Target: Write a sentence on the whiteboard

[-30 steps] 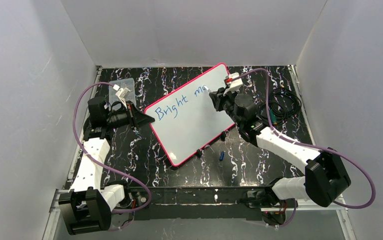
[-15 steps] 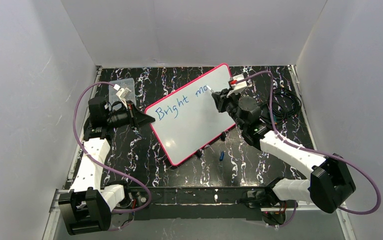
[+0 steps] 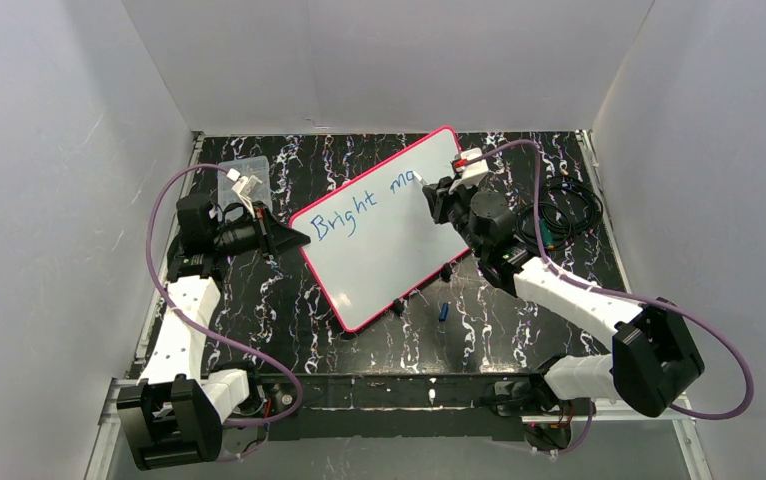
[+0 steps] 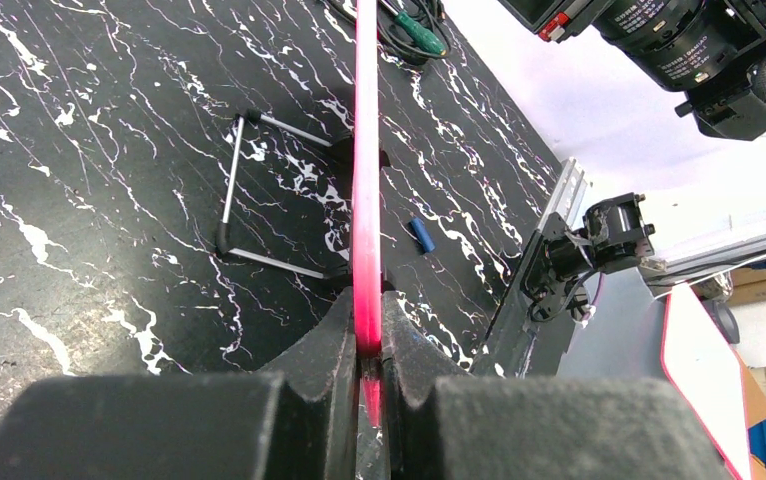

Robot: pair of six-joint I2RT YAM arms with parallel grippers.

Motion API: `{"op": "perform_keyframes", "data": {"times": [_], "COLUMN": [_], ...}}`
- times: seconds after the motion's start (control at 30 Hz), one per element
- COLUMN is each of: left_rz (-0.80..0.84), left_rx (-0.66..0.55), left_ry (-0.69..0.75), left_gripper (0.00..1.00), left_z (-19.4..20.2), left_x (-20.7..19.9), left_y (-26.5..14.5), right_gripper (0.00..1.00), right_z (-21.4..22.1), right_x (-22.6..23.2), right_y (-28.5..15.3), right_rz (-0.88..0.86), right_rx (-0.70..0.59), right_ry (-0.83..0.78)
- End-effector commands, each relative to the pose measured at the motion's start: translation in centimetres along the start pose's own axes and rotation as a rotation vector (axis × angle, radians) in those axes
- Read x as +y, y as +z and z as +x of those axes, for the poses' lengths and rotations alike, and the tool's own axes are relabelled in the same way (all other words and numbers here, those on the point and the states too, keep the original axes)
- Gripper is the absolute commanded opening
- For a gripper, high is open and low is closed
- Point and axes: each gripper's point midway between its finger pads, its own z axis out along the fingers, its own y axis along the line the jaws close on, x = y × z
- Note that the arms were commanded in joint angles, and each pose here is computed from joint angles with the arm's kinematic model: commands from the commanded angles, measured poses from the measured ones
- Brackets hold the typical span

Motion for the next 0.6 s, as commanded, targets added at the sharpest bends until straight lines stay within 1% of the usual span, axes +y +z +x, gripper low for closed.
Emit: {"op": "perform_keyframes", "data": {"times": [0.0,0.27,0.57], "left_rz": [0.034,0.032,0.033], "left_rx": [-0.034,-0.034,-0.034], "left_ry": [0.112,0.111,0.112], "left_gripper": [0.00,0.00,0.00], "left_z": [-1.2,-1.2,-1.2], "left_x": [-1.4,-1.3,-1.3], "left_y": [-0.4,-0.4,-0.4], "right_gripper": [0.01,0.01,0.01], "right_z": [-2.4,-2.4,0.1], "right_x": [0.0,0.0,-0.5], "right_y": [0.7,0.9,-0.1], "right_rz": [0.016,0.015,0.026], "right_rx": [-0.065,-0.061,-0.008], "right_ry": [-0.007,-0.015,-0.010]}}
